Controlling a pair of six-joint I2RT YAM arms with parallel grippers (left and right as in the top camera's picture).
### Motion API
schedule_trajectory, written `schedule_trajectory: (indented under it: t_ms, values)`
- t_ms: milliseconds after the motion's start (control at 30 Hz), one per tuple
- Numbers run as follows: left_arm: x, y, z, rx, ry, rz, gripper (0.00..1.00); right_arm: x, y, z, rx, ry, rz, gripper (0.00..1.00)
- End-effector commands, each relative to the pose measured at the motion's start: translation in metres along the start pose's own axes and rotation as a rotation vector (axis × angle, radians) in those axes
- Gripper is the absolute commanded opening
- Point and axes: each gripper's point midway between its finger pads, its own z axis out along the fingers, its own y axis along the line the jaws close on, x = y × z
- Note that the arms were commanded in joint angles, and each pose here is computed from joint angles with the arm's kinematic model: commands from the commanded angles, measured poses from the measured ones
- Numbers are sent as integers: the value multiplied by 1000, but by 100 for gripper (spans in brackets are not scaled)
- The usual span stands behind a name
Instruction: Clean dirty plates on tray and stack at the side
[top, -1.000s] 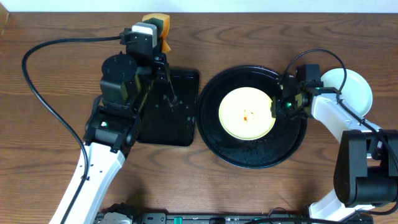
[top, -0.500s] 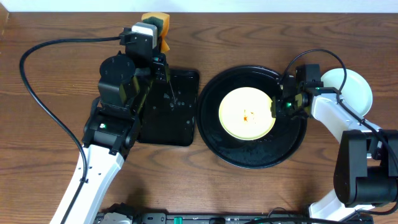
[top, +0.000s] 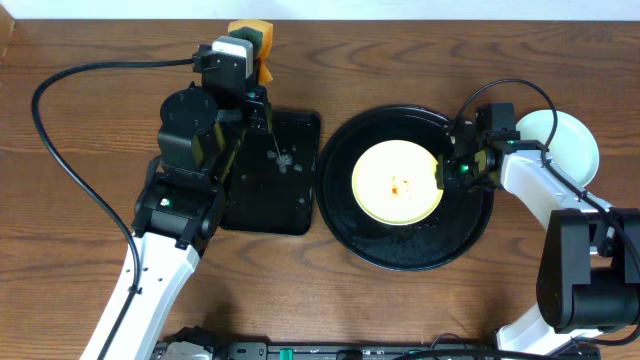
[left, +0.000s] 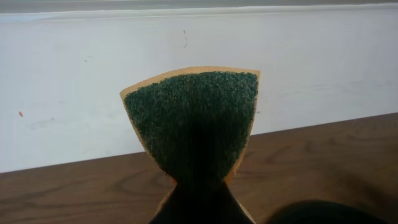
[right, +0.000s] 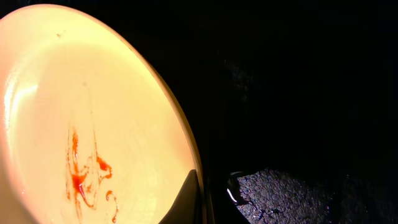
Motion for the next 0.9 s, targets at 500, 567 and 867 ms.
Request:
schedule_trajectory:
  t_ms: [500, 567, 867]
  values:
    - [-11, 2, -6, -8, -35, 9, 8, -3, 3, -2, 0, -9, -22, 1]
    - [-12, 2, -6, -8, -38, 9, 8, -3, 3, -2, 0, -8, -22, 1]
    - [-12, 2, -6, -8, -38, 9, 7, -3, 3, -2, 0, -9, -22, 1]
